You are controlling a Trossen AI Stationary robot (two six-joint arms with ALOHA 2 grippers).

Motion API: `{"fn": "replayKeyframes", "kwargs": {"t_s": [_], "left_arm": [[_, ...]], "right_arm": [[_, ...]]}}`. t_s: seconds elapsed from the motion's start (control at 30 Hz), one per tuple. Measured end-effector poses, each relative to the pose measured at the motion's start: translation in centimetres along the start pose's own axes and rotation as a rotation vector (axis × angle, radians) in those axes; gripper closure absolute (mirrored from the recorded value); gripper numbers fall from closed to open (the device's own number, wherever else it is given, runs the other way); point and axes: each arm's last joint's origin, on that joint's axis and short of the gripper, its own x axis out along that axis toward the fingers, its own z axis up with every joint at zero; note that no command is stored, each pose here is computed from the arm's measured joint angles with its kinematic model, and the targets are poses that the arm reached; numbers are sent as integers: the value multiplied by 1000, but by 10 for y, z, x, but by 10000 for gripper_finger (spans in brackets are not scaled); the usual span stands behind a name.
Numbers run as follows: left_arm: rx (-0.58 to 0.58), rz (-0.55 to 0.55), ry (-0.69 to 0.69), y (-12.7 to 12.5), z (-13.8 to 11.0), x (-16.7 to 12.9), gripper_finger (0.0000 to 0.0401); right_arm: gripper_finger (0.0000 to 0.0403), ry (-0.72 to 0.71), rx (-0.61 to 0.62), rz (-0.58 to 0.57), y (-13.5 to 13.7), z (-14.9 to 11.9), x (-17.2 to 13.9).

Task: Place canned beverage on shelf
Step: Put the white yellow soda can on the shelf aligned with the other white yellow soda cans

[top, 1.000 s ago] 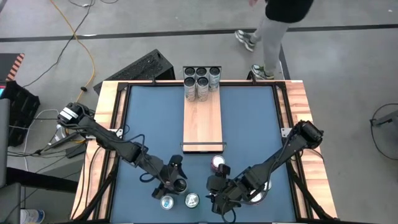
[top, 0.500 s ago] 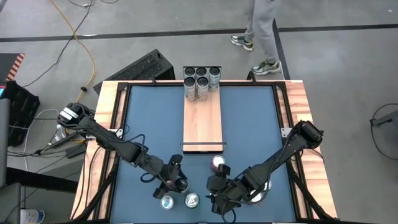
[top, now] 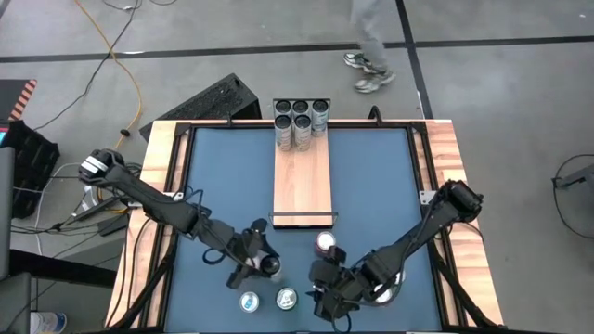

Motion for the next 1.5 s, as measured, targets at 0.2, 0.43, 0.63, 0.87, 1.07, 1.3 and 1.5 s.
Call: {"fn": "replayKeyframes", "kwargs": {"t_s": [0.2, 0.43, 0.63, 0.87, 1.07, 1.3, 1.5], "left_arm": [[-5, -15, -63, -2, 14, -22, 167], [-37, -20, -161, -3, 31, -49, 167], [-53, -31, -219, -2, 58, -73, 167], [49, 58, -228, 9, 107, -100, 167], [179, 42, -282, 37, 143, -128, 167], [166, 69, -261, 95, 149, -148, 167], [146, 15, -201, 145, 140, -149, 167]], "right_arm": [[147, -32, 36, -17, 4, -4, -3], [147, -70, 52, -42, 4, -4, -4], [147, -79, 51, -50, 4, -4, -4], [147, -114, 38, -107, 1, -4, -4], [147, -139, 25, -183, -6, -2, -6], [147, -140, 41, -271, -20, 1, -16], [147, -173, 23, -335, -28, 6, -34]]}}
